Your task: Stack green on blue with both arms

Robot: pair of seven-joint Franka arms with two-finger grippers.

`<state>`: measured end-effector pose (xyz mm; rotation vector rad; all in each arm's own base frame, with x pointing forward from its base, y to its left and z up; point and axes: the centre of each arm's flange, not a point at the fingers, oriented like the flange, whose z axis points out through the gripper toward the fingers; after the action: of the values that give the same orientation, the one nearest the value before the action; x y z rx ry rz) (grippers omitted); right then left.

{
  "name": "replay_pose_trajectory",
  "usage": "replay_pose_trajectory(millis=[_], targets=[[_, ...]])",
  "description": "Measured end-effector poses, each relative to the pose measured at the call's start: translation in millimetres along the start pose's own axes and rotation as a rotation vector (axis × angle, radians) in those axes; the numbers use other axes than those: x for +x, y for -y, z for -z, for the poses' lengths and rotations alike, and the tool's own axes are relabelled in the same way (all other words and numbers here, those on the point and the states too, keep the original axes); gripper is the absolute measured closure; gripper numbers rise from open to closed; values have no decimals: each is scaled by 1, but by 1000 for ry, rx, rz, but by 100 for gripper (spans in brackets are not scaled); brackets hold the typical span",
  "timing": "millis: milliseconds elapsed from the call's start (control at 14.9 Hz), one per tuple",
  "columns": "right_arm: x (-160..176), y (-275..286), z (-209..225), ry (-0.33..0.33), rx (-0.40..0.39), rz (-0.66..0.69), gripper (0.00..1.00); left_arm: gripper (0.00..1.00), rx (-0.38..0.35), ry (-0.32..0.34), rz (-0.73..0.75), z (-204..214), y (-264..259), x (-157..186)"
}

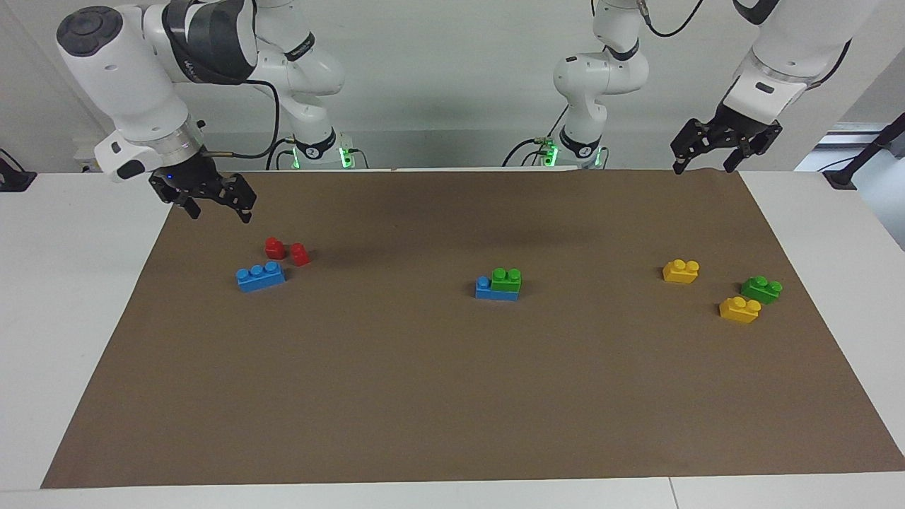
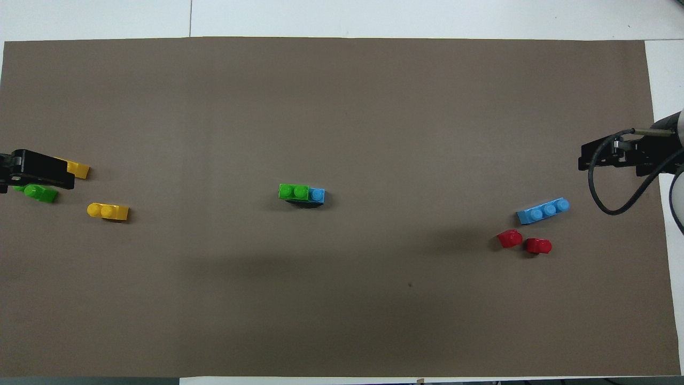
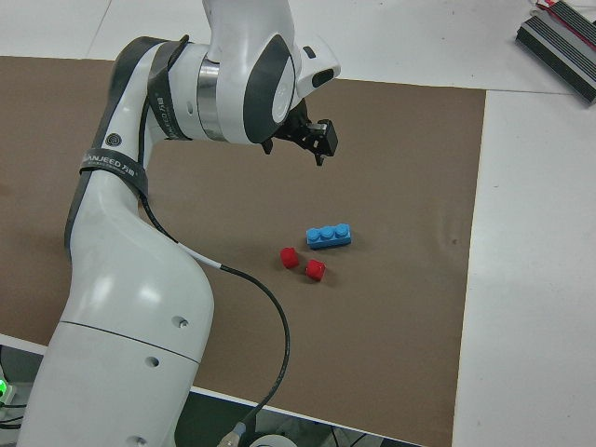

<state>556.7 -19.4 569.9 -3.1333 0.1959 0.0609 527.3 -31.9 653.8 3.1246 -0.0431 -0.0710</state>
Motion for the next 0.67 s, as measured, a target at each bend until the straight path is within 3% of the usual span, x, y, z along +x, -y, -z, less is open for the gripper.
replay_pose_trajectory(millis=[673], targets=[[0, 0, -1, 1, 0, 8, 0, 0, 0, 0, -7, 0, 1, 0]])
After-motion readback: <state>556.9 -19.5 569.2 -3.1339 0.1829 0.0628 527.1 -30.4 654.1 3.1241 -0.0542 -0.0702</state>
